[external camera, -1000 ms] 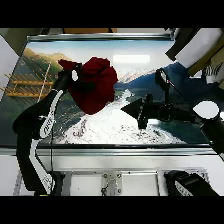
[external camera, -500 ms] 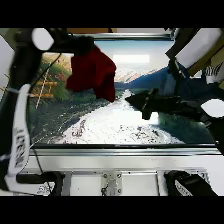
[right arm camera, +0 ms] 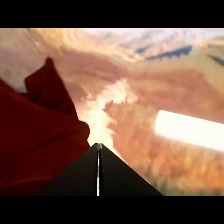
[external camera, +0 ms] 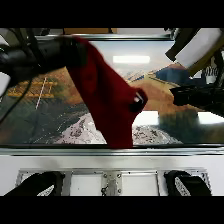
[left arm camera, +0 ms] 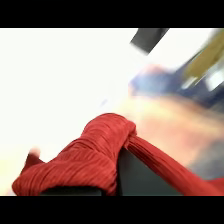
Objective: Fold the clothes and pants, and hang the long-sleeved shirts on hangers.
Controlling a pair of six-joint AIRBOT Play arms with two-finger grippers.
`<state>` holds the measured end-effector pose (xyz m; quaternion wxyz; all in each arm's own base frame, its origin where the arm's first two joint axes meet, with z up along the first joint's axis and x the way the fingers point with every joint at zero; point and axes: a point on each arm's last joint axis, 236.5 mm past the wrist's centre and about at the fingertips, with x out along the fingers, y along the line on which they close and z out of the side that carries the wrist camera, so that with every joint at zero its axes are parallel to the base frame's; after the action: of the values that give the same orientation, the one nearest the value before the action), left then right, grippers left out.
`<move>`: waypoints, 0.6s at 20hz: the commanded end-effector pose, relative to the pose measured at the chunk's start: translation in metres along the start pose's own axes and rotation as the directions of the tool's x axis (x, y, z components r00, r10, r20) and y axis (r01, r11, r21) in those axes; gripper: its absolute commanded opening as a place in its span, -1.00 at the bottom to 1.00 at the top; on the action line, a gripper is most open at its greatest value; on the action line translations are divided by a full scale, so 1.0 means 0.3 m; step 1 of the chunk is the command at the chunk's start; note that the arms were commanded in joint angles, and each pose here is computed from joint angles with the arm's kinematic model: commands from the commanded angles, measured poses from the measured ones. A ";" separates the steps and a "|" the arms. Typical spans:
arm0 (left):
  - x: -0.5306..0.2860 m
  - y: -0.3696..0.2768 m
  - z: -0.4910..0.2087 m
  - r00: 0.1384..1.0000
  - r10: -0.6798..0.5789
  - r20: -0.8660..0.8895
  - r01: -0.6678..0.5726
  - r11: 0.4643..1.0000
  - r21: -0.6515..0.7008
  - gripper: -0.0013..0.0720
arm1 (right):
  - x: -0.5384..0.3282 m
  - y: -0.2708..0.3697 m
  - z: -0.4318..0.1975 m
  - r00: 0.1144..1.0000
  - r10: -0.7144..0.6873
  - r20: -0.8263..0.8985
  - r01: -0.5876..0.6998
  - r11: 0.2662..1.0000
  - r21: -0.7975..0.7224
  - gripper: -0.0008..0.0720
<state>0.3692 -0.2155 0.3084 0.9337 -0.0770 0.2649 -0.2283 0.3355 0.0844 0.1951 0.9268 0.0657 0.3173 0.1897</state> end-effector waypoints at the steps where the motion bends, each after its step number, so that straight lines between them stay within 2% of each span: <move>1: 0.125 0.244 -0.379 0.940 0.169 -0.297 -0.203 0.975 -0.089 -0.90 | 0.028 -0.015 -0.125 0.986 0.005 -0.166 0.003 0.999 0.048 -0.20; 2: 0.169 0.288 -0.497 0.909 0.176 -0.379 -0.232 0.967 -0.109 -0.90 | 0.059 0.006 -0.154 0.979 0.045 -0.199 -0.030 0.997 0.074 0.57; 3: 0.212 0.329 -0.616 0.873 0.177 -0.454 -0.261 0.957 -0.130 -0.90 | 0.095 0.033 -0.182 0.970 0.089 -0.228 -0.067 0.992 0.102 0.73; 5: 0.274 0.395 -0.812 0.802 0.170 -0.572 -0.316 0.935 -0.164 -0.90 | 0.171 0.081 -0.266 0.938 0.147 -0.314 -0.114 0.986 0.121 0.60; 8: 0.313 0.468 -0.970 0.718 0.142 -0.682 -0.390 0.893 -0.225 -0.90 | 0.299 0.191 -0.409 0.871 0.212 -0.443 -0.188 0.977 0.097 0.60; 10: 0.323 0.493 -0.986 0.709 0.121 -0.695 -0.411 0.872 -0.267 -0.90 | 0.403 0.268 -0.480 0.847 0.209 -0.489 -0.222 0.975 0.033 0.60; 12: 0.316 0.513 -0.970 0.718 0.122 -0.685 -0.420 0.861 -0.288 -0.91 | 0.520 0.332 -0.507 0.862 0.193 -0.469 -0.214 0.977 0.010 0.60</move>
<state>0.3497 -0.1385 -0.0084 0.7861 -0.1262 0.6030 -0.0500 0.3158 0.1955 0.0458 0.7998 0.0545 0.5194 0.2960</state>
